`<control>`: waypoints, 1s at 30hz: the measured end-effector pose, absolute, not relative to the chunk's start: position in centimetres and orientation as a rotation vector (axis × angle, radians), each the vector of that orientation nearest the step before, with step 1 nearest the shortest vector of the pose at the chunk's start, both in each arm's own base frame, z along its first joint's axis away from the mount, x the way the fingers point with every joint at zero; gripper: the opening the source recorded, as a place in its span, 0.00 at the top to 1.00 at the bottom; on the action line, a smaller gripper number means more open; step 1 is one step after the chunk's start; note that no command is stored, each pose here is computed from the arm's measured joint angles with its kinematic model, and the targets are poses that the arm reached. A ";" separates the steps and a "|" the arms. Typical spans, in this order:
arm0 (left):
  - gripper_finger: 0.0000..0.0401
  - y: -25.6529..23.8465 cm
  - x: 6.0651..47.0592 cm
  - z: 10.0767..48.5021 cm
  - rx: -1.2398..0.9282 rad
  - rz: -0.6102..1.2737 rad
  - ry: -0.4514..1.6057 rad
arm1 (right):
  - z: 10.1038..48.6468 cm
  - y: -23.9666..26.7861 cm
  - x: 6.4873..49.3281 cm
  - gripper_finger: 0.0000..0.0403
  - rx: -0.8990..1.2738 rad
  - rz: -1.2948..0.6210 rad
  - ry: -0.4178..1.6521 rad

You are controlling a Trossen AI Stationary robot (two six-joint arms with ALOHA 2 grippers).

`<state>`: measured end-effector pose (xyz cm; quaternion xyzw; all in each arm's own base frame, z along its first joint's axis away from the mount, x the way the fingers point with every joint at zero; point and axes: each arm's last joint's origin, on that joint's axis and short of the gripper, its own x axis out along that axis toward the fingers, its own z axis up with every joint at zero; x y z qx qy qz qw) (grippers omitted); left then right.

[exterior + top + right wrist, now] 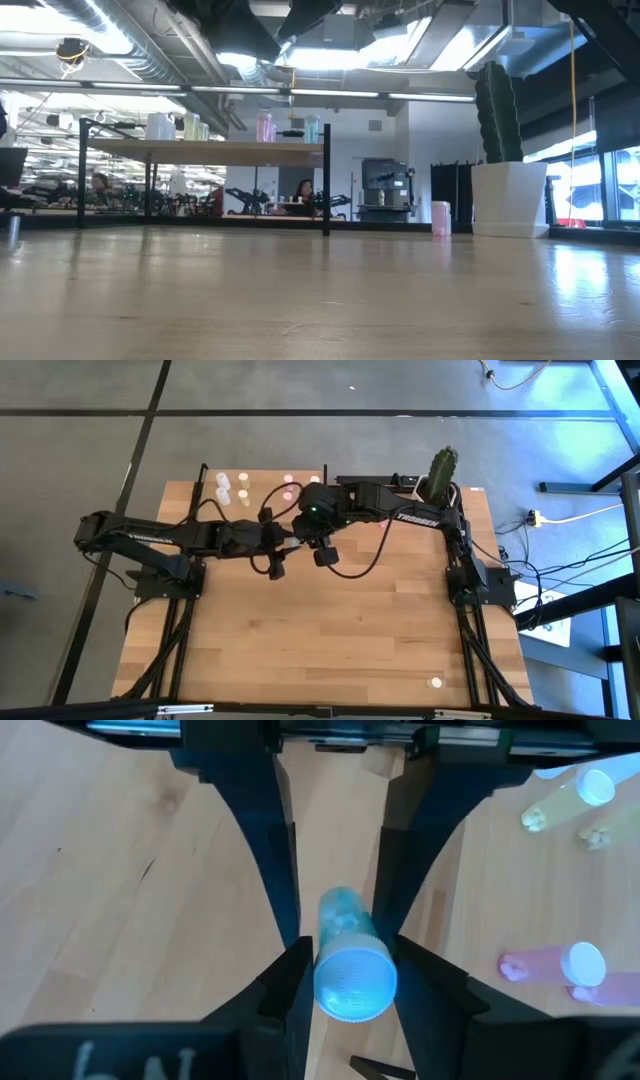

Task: Pick and place medicine bottles onto shelf by color
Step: Put the green pill bottle on the shelf and align it with the other green pill bottles

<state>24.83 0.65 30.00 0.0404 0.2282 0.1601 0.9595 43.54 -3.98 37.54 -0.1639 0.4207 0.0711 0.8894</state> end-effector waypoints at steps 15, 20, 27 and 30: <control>0.71 0.6 24.9 30.4 0.086 0.321 0.420 | 37.5 -4.0 43.5 0.70 -0.339 0.151 0.874; 0.81 0.6 24.9 30.5 0.086 0.322 0.420 | 37.5 -4.0 43.5 0.70 -0.339 0.150 0.876; 0.85 0.6 24.9 30.5 0.085 0.321 0.417 | 37.5 -4.0 43.5 0.70 -0.340 0.147 0.876; 0.86 0.6 24.9 30.5 0.084 0.321 0.417 | 37.5 -4.0 43.5 0.69 -0.340 0.147 0.875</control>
